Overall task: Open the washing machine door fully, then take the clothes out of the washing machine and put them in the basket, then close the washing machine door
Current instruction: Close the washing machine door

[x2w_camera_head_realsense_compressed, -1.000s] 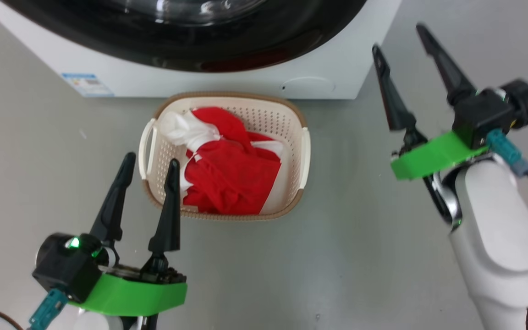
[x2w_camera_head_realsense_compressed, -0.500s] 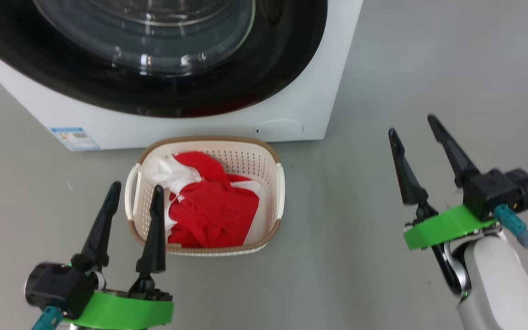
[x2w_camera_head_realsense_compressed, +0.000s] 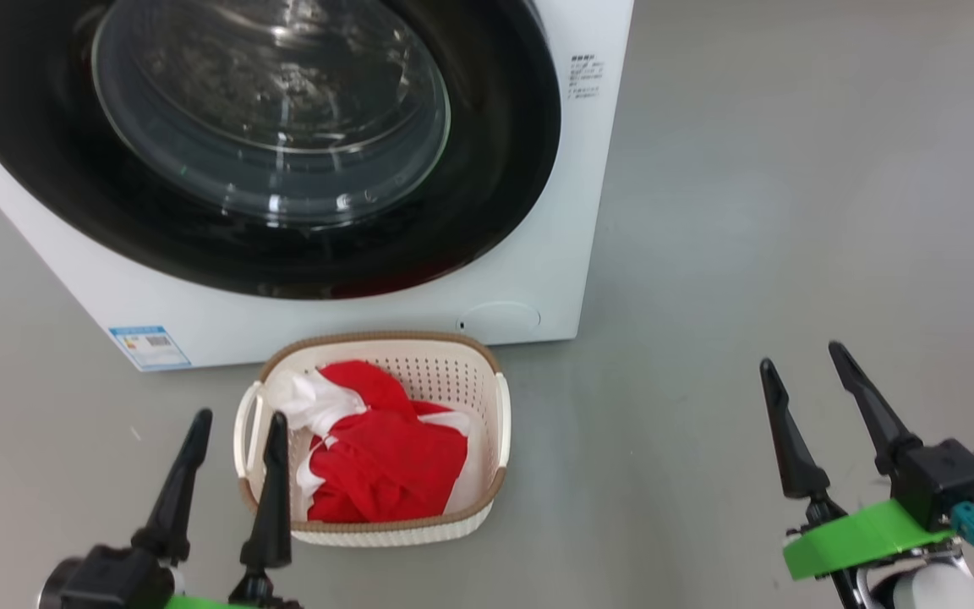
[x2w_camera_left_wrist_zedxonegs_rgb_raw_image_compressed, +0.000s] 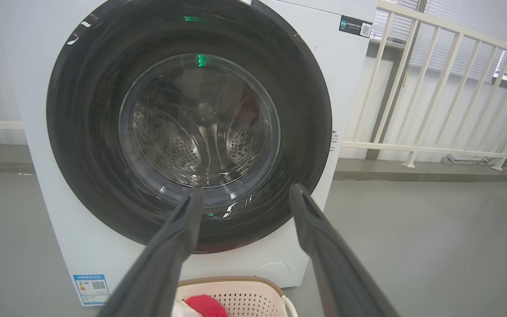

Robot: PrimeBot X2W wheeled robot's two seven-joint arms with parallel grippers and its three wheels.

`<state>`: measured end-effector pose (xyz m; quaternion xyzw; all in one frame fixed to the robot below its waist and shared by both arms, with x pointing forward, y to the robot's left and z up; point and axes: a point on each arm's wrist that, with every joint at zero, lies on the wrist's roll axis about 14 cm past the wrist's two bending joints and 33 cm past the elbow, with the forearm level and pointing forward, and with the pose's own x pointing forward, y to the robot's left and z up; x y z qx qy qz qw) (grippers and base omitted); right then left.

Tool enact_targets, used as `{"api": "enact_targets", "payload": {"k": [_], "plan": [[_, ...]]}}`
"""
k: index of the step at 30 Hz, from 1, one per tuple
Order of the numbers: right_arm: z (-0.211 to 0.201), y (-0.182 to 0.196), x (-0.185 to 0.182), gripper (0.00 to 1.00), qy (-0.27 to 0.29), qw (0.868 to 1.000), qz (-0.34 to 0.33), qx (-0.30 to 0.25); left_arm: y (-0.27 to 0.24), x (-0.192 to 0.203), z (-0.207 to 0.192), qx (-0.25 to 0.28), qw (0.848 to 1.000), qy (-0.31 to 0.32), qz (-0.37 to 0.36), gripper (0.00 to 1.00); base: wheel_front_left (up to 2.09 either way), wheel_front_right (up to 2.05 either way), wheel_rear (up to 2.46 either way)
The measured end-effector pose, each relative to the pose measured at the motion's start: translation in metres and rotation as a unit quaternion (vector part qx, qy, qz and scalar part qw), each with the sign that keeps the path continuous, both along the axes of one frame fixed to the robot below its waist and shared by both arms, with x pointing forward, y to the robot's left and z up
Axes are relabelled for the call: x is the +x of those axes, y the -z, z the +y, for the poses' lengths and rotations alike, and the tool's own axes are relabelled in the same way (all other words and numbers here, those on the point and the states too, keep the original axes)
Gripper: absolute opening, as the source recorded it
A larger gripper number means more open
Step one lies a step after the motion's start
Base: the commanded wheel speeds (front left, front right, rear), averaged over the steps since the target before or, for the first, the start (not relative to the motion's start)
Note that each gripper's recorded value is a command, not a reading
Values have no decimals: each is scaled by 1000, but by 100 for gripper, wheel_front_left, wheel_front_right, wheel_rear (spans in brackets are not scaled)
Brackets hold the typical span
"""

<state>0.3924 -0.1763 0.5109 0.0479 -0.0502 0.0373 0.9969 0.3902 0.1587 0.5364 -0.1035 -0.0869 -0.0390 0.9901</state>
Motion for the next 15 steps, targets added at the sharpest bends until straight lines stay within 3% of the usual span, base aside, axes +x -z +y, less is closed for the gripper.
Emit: {"api": "enact_targets", "payload": {"k": [15], "plan": [[-19,-11,-52,100,33,999,-18,0,-2,-34,6,36,999,-10,-2,100,0,0,0]]}}
